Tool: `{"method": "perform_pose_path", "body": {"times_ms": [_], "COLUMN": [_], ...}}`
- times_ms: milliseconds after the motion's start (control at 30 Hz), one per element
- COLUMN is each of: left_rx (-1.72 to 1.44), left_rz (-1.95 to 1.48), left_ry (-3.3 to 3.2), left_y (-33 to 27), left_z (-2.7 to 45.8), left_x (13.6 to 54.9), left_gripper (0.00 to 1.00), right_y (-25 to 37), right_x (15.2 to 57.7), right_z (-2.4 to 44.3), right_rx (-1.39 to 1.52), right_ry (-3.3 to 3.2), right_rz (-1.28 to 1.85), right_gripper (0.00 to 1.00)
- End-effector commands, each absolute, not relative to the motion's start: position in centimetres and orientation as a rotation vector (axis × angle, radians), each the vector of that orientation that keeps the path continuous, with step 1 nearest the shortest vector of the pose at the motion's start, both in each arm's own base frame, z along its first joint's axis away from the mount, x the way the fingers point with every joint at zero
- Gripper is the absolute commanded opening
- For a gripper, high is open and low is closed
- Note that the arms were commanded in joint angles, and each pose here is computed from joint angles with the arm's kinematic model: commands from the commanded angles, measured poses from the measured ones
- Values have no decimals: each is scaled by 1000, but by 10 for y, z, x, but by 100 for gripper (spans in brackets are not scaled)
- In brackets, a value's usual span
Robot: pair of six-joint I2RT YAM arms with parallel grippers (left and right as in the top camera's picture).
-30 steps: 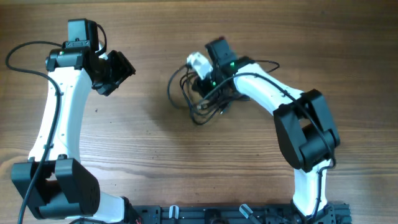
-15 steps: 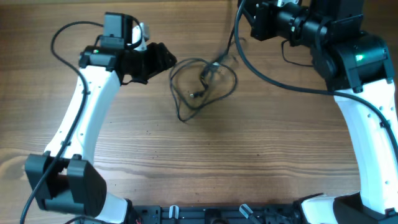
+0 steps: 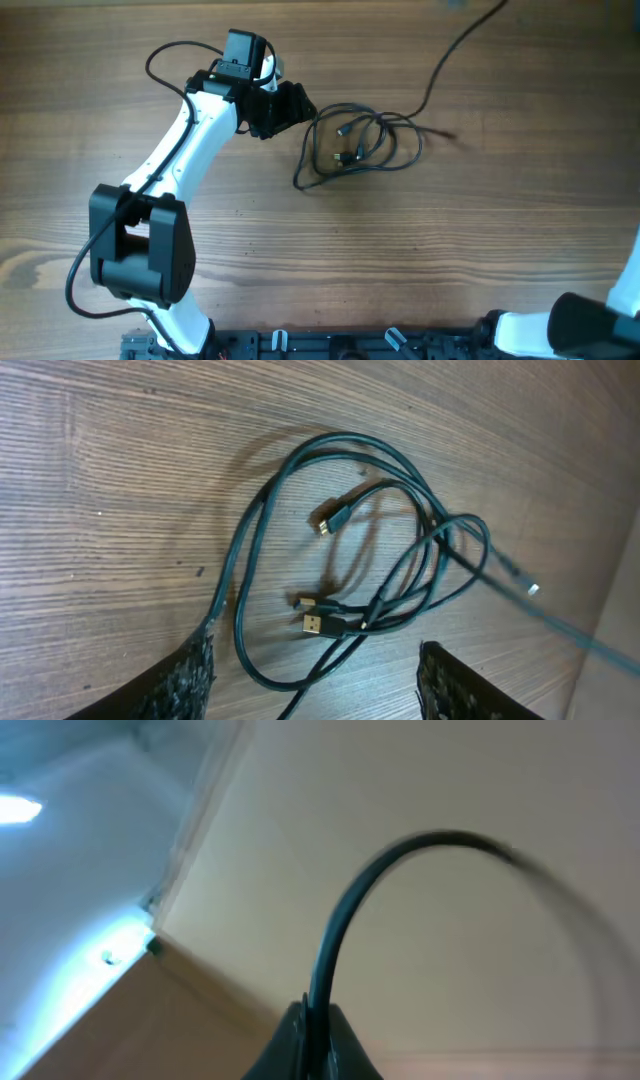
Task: Untangle cables
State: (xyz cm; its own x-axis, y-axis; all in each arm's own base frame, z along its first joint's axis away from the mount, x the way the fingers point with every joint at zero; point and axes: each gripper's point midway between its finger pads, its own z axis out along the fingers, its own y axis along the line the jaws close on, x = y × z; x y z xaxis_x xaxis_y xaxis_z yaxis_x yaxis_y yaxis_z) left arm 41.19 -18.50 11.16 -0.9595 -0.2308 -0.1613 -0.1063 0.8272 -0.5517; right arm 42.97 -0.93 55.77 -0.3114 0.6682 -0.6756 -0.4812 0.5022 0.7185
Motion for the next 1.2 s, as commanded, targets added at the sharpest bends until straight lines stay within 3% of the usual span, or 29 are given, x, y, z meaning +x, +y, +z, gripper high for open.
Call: {"method": "perform_pose_path", "body": {"times_ms": [0,100,233,567,600,667,733,800,967,1167], "left_rx": [-275,-281,-250,-174,-175,-179,-185,-193,-419,-597], "left_rz": [-779,-757,-760,-746,-743,-728,-710,-682,-674,-688], "left_ry": [2789,2791,2803,2788,2788,2790,2792,2789,2764,2754], "left_y": [-180,-178,-187,-209,-208,-206,-204,-201,-166,-124], "left_z": [108,107,105,102,102,101,100,99,98,97], "left_x": [415,415,411,410,410,410,411,412,427,434], "left_gripper": [68,68,68,68,68,68,68,69,69,68], "right_y": [-40,-68,-64,-92,-98,-103,-94,-81,5,105], "right_x": [396,377,399,440,441,444,438,430,385,329], "right_z": [610,632,576,304,284,243,218,217,195,101], "right_rx": [233,259,274,727,753,701,633,545,66,-519], "right_ry": [1347,1250,1473,2255,2308,2442,2553,2603,2844,2998], "right_rz": [1312,1320,1234,393,354,301,331,374,558,640], "right_gripper": [4,4,5,4,8,55,74,79,79,77]}}
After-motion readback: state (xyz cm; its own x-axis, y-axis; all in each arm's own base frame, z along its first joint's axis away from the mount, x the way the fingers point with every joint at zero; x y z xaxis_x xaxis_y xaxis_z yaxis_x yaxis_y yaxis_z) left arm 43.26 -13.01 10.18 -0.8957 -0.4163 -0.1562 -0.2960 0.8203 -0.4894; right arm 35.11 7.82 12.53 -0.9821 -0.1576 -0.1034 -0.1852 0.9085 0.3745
